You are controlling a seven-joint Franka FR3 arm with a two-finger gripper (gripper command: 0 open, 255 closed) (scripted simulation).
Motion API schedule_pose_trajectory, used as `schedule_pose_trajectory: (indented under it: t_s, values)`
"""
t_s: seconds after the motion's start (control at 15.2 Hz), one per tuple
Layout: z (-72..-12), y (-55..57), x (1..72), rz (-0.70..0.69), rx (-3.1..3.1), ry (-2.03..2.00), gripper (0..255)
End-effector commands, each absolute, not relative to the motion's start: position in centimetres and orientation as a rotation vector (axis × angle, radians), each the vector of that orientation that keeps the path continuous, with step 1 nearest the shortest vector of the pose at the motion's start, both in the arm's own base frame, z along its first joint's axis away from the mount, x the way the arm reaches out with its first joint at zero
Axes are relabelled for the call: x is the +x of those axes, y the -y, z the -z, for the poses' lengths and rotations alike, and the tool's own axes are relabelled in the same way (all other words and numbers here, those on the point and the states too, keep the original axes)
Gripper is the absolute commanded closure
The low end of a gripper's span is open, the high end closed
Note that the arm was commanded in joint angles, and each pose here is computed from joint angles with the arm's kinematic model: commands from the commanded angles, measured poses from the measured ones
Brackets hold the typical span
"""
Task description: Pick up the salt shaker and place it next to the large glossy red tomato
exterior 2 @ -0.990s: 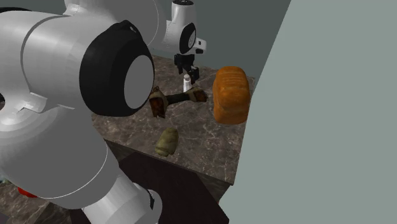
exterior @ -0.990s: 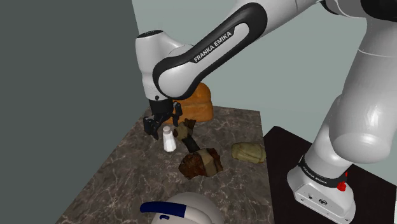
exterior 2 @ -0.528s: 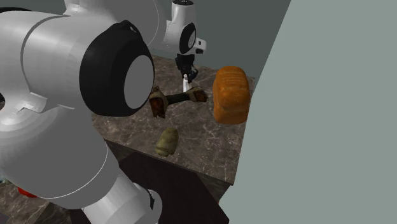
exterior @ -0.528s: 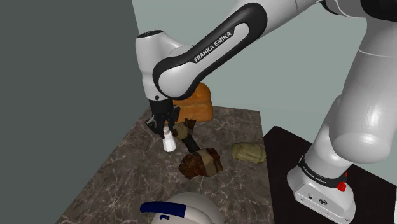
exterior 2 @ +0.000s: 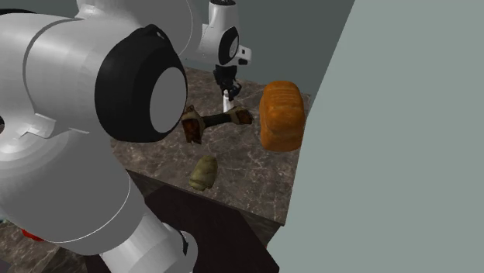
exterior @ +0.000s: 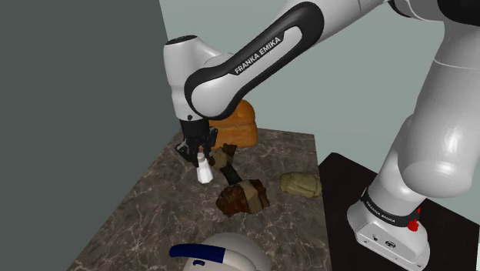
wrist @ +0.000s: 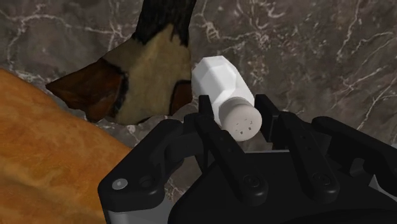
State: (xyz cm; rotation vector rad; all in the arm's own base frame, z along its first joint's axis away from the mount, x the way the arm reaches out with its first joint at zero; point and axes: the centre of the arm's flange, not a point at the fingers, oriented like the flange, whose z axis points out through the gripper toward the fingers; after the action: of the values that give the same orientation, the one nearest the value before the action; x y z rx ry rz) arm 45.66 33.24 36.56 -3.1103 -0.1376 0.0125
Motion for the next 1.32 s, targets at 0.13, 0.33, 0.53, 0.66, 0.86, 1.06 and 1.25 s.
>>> schedule_pose_trajectory:
  t_s: [0.13,0.33,0.53,0.66,0.86,1.06,1.25]
  values:
    - [-38.4,-33.2,45.7,-0.013,-3.11,0.138,255]
    - [-40.0,-33.2,45.7,-0.013,-3.11,0.138,255]
    - [-41.6,-33.2,45.7,-0.013,-3.11,0.138,255]
    - [-42.6,-33.2,45.7,-0.013,-3.11,0.138,255]
    - [-44.2,-33.2,45.7,-0.013,-3.11,0.138,255]
    - [-45.8,-33.2,45.7,-0.013,-3.11,0.138,255]
    - [-47.4,-33.2,45.7,-0.013,-3.11,0.138,255]
